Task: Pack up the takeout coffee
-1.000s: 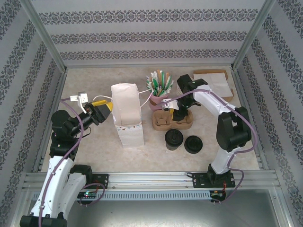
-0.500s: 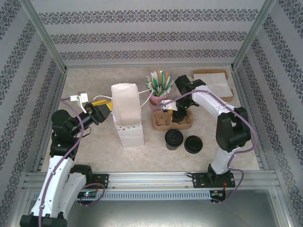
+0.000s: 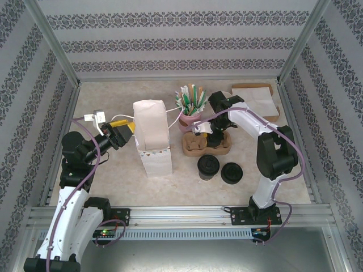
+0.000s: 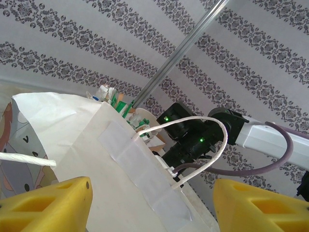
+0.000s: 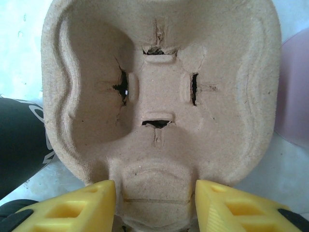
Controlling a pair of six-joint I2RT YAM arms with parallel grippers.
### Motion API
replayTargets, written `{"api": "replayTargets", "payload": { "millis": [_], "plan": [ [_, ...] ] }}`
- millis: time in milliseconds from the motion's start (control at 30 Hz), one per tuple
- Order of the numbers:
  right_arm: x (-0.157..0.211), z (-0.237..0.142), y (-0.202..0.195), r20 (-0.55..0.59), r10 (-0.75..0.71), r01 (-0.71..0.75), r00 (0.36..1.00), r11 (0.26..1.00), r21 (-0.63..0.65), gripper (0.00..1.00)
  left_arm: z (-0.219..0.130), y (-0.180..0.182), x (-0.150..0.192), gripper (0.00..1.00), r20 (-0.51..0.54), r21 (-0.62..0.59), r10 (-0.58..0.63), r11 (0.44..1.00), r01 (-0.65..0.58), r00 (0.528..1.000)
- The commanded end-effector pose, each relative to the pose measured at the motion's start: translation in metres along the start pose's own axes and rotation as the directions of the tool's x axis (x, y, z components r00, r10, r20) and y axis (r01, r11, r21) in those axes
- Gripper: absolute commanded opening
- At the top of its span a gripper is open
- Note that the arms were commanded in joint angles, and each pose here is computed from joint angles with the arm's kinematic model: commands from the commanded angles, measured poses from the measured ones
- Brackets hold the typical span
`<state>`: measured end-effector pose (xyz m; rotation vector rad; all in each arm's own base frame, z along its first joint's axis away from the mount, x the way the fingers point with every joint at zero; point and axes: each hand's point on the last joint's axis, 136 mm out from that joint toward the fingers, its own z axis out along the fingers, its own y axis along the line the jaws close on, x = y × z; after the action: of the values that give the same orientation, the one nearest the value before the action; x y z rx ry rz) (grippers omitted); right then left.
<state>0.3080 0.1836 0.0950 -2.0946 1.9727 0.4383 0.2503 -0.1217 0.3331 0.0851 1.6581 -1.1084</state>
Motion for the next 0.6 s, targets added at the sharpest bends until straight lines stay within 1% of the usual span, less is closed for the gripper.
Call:
{"api": "replayTargets", "payload": {
  "millis": [0,200,267,333,533,567],
  "plan": [
    [0.005,0.007,0.005,-0.018,0.013,-0.014,1.000,0.999,-0.037,0.46,-0.004,-0.016,-0.017,0.67,0.049,0.032,0.084,0.996,-0.085,0.995],
    [0.003,0.004,0.006,-0.013,0.012,-0.012,1.000,0.999,-0.032,0.44,-0.004,-0.017,-0.016,0.67,0.050,0.035,0.083,0.996,-0.085,0.995],
    [0.001,0.001,0.007,-0.007,0.007,-0.008,1.000,1.000,-0.029,0.41,-0.004,-0.017,-0.017,0.67,0.051,0.033,0.082,0.996,-0.084,0.995],
    [-0.002,-0.002,0.007,0.004,0.005,-0.005,1.000,1.000,-0.020,0.38,-0.004,-0.016,-0.017,0.67,0.051,0.031,0.080,0.996,-0.082,0.995],
    [-0.009,-0.016,0.007,0.029,-0.008,0.007,1.000,1.000,0.026,0.37,-0.003,-0.016,-0.017,0.67,0.048,0.031,0.083,0.996,-0.085,0.995],
    [-0.010,-0.018,0.007,0.032,-0.012,0.011,0.999,0.999,0.032,0.35,-0.003,-0.015,-0.017,0.67,0.049,0.027,0.083,0.996,-0.085,0.995]
  ]
}}
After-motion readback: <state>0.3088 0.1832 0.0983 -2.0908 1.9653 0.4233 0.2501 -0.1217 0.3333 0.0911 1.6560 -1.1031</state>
